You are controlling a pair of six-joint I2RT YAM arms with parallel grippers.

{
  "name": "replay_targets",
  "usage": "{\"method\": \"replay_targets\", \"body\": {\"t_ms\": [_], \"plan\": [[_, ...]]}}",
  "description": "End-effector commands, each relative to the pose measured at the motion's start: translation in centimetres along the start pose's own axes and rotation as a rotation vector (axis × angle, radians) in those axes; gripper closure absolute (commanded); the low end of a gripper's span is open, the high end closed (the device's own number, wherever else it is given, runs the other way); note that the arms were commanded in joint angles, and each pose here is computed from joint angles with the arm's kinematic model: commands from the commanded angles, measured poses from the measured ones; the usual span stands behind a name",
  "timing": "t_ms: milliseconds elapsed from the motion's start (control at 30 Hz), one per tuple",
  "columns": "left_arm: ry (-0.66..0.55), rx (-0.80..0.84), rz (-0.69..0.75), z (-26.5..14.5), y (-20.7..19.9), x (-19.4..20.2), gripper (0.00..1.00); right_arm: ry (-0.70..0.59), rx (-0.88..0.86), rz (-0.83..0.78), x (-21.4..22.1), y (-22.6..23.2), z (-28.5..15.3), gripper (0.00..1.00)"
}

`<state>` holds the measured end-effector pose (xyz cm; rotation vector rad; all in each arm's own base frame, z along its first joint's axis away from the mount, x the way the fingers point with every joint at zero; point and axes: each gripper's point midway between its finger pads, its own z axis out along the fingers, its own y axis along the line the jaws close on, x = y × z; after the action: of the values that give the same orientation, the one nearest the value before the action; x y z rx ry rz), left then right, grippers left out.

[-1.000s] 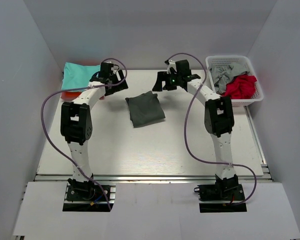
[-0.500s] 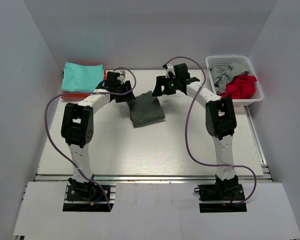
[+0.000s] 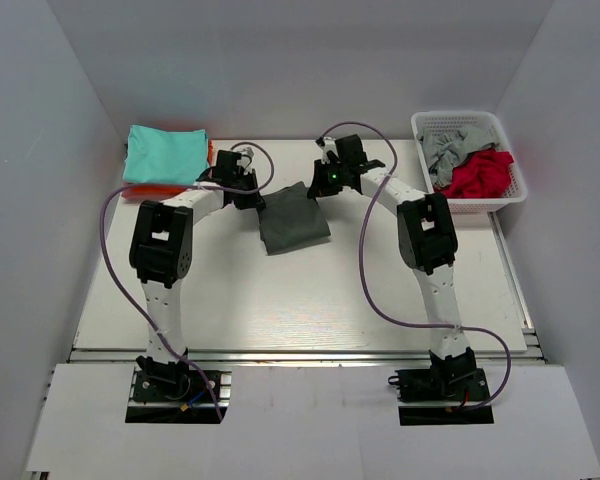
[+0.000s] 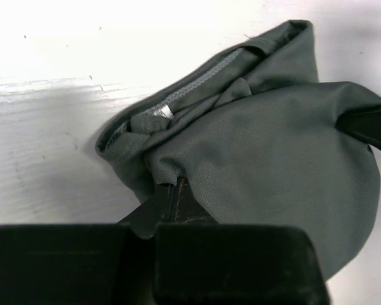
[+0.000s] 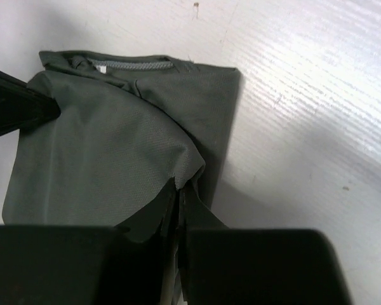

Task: Fold and stack the t-shirts
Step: Fold the long partially folded tshirt into a neat square

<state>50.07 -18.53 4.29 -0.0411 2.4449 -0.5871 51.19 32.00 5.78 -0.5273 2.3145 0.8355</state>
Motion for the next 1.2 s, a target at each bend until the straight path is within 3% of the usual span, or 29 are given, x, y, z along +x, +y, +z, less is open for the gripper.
{"method": "replay_targets", "body": {"t_ms": [0, 100, 333, 533, 667, 833, 867, 900, 933, 967, 1000, 1033, 1100, 1133, 1167], "plan": [[-0.13, 0.086, 0.056, -3.9, -2.9, -3.5, 1.0, -0.097, -0.04, -0.079, -3.5, 2.8, -2.6, 0.95], [-0.209, 0.105, 0.086, -6.8, -3.8, -4.3, 1.0, -0.146, -0.059, -0.126, -5.1, 4.9, -4.9, 0.96], [-0.3, 0.078, 0.097, -10.3, -3.8, -4.5, 1.0, -0.19, -0.062, -0.147, -5.2, 5.2, -5.4, 0.98], [-0.257, 0.035, 0.049, -8.5, -1.5, -3.4, 1.0, -0.164, -0.083, -0.13, -5.1, 4.4, -2.7, 0.95], [-0.312, -0.071, 0.009, -6.9, 0.6, -5.1, 1.0, -0.231, -0.079, -0.132, -5.9, 2.8, 0.2, 0.95], [-0.282, -0.186, -0.043, -3.4, 4.1, -5.8, 1.0, -0.263, -0.054, -0.1, -6.6, 0.7, 2.9, 0.74], [-0.265, -0.193, -0.045, -3.0, 4.3, -5.5, 1.0, -0.275, -0.053, -0.106, -7.1, 0.8, 3.0, 0.67], [-0.279, -0.194, -0.059, -3.0, 4.4, -6.6, 1.0, -0.275, -0.055, -0.107, -7.1, 0.7, 3.2, 0.49], [-0.263, -0.213, -0.063, -2.7, 4.8, -6.3, 0.97, -0.28, -0.059, -0.112, -7.3, 0.7, 3.1, 0.44], [-0.261, -0.224, -0.065, -2.5, 5.1, -6.4, 0.88, -0.289, -0.058, -0.112, -7.6, 0.8, 2.9, 0.39], [-0.26, -0.225, -0.065, -2.3, 5.0, -6.7, 0.76, -0.294, -0.061, -0.122, -8.0, 1.1, 2.5, 0.27], [-0.26, -0.225, -0.065, -2.3, 5.0, -6.7, 0.48, -0.301, -0.061, -0.125, -8.3, 1.4, 2.1, 0.21], [-0.28, -0.224, -0.069, -2.8, 5.2, -7.4, 0.38, -0.312, -0.05, -0.149, -8.9, 1.7, 1.1, 0.11], [-0.277, -0.225, -0.069, -3.3, 5.0, -7.4, 0.22, -0.334, -0.051, -0.161, -10.1, 2.4, -0.1, 0.11], [-0.266, -0.23, -0.071, -3.3, 5.1, -7.1, 0.19, -0.329, -0.047, -0.161, -10.1, 2.5, -0.5, 0.11]]}}
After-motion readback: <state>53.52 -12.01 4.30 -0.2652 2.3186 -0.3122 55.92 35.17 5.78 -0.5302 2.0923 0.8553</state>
